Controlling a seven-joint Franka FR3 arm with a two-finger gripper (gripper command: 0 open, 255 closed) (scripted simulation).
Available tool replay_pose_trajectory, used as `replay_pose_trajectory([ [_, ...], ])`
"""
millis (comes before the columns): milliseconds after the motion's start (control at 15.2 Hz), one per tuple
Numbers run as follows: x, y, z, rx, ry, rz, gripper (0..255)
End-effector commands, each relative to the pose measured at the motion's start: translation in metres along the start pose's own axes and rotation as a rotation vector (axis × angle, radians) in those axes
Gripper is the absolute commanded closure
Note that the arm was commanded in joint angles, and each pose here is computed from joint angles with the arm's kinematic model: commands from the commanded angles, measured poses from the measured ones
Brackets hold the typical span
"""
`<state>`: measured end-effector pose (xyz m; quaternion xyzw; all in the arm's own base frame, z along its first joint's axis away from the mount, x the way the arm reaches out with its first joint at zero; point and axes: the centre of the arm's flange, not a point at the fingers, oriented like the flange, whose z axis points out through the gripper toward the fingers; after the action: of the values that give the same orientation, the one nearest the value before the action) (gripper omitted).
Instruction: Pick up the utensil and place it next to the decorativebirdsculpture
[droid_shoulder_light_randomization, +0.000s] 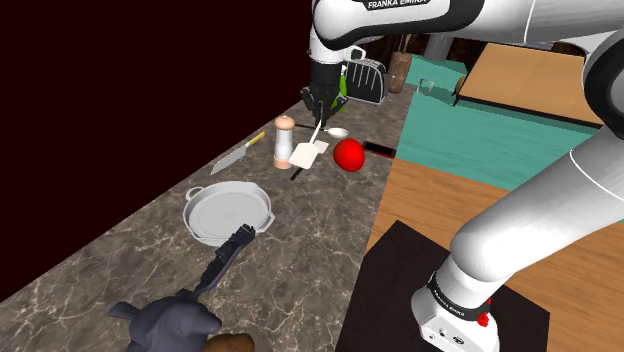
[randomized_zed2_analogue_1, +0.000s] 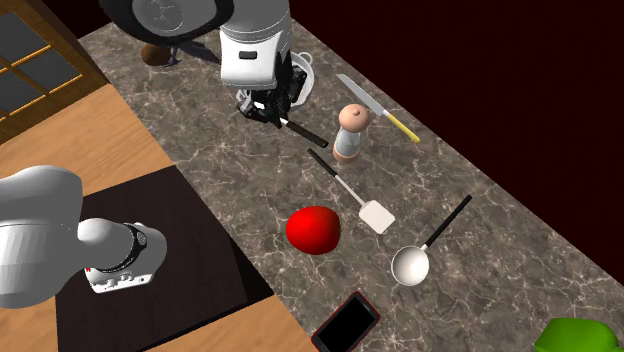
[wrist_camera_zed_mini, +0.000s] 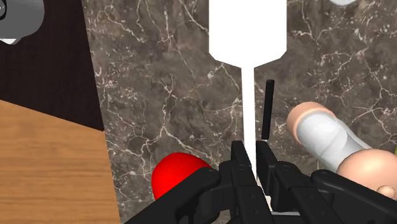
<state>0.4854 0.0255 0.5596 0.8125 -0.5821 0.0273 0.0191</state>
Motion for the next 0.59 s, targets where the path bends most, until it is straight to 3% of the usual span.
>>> replay_pose_trajectory([
  [0,0.000,0.001,-0.011,0.000,0.000,0.000,255],
  [528,0.003,0.001,-0.053,0.000,0.000,0.000,255],
])
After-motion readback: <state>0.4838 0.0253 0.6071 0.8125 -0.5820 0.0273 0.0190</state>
